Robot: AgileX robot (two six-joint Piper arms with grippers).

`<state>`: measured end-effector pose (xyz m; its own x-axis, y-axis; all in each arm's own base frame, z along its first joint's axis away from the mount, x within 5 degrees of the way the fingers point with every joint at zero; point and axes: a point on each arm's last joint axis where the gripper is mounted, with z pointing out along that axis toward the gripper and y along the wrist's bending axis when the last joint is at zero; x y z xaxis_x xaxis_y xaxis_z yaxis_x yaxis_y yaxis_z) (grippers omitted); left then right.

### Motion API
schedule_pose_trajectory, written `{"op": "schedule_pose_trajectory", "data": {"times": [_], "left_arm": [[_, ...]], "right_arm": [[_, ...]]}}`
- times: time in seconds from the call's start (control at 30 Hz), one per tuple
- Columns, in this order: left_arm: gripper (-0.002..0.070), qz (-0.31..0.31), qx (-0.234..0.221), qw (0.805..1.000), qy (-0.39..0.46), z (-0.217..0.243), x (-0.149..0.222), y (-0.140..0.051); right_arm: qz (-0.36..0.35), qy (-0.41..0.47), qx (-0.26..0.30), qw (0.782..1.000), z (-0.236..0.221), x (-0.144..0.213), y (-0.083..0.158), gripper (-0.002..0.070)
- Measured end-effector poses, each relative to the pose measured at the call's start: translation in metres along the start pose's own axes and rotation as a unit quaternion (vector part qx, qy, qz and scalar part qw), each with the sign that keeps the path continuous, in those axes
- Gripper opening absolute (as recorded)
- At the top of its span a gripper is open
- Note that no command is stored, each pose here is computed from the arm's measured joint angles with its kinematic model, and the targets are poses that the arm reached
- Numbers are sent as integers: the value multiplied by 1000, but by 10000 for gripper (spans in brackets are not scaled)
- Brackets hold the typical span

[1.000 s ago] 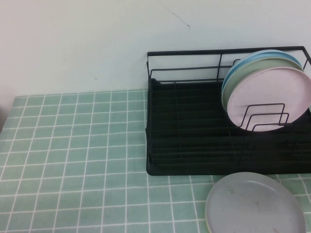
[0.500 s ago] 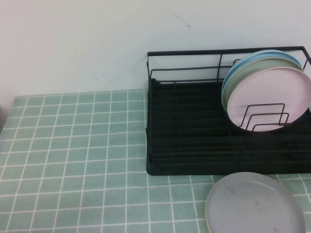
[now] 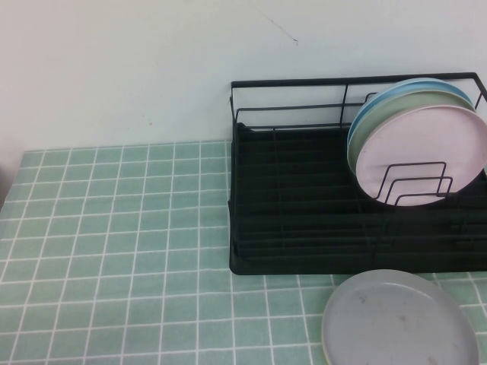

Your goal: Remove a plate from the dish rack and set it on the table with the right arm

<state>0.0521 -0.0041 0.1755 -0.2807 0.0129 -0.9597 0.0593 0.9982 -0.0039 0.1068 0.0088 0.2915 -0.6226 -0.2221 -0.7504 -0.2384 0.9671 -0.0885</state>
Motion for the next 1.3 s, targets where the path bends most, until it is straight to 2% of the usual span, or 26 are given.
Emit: {"op": "schedule_pose_trajectory", "data": {"times": [0.13, 0.3, 0.47, 0.63, 0.9, 1.3], "left_arm": [[-3, 0, 0, 1000, 0, 0, 0, 0], [-3, 0, 0, 1000, 0, 0, 0, 0], [-3, 0, 0, 1000, 0, 0, 0, 0], [-3, 0, 0, 1000, 0, 0, 0, 0], [-3, 0, 0, 1000, 0, 0, 0, 0], [-3, 0, 0, 1000, 0, 0, 0, 0]], "right_arm": [[-20, -138, 81, 987, -2, 19, -2, -1], [-24, -279, 152, 948, 10, 59, 0, -1], [6, -329, 163, 930, 24, 95, 5, -1], [-6, -354, 168, 920, 19, 99, 8, -1], [1, -349, 160, 923, 19, 101, 9, -1], [16, -227, 107, 968, 35, 120, 16, -1]]}}
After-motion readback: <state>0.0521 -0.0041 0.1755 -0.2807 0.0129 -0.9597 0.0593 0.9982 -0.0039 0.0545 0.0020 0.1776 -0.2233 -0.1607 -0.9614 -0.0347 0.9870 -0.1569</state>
